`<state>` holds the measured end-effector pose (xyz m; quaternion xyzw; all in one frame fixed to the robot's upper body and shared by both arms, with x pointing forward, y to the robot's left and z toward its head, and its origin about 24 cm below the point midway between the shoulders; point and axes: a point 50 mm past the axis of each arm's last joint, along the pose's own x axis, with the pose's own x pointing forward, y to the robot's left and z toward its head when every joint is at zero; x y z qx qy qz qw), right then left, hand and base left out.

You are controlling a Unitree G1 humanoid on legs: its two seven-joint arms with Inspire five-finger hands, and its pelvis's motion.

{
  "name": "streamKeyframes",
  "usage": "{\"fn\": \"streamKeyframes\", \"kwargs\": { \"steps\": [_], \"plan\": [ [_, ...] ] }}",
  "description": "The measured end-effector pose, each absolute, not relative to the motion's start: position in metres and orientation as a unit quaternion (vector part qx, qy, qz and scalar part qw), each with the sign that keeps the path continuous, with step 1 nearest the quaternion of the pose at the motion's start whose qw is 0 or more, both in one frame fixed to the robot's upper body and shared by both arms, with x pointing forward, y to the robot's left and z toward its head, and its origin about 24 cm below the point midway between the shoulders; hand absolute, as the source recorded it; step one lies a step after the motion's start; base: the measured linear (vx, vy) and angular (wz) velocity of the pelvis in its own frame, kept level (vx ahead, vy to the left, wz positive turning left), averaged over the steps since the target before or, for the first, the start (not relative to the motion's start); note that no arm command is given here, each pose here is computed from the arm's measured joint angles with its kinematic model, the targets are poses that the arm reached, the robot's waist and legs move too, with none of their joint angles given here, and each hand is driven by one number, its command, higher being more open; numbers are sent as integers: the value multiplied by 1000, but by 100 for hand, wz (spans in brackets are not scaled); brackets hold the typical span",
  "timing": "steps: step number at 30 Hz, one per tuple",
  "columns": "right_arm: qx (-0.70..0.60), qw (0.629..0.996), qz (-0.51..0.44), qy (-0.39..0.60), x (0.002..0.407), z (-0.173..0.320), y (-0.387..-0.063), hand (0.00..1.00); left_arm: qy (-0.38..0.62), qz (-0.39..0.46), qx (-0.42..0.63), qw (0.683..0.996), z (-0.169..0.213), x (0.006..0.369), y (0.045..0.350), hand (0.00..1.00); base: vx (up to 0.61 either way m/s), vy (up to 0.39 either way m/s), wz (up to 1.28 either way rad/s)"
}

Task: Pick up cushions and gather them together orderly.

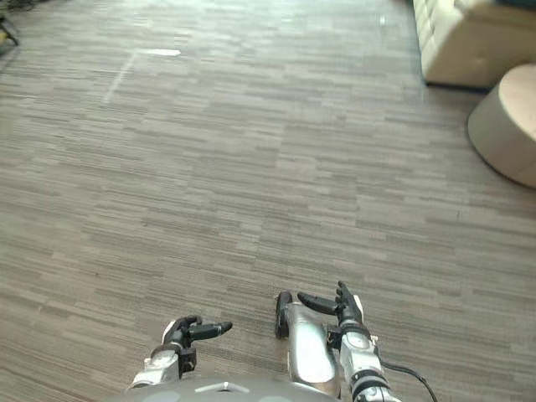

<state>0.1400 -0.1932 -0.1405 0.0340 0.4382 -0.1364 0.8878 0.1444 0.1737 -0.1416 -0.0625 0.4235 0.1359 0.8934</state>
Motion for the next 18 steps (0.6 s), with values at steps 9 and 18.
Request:
{"fn": "streamKeyframes", "kwargs": {
  "steps": [9, 18],
  "plan": [
    [35, 868, -144, 473, 123, -150, -195, 100, 386, 121, -69, 912, -133, 159, 164, 100, 511, 88, -70],
    [26, 867, -140, 477, 121, -150, -200, 100, 441, 124, -23, 889, -145, 146, 184, 100, 659, 158, -14]
  ]
}}
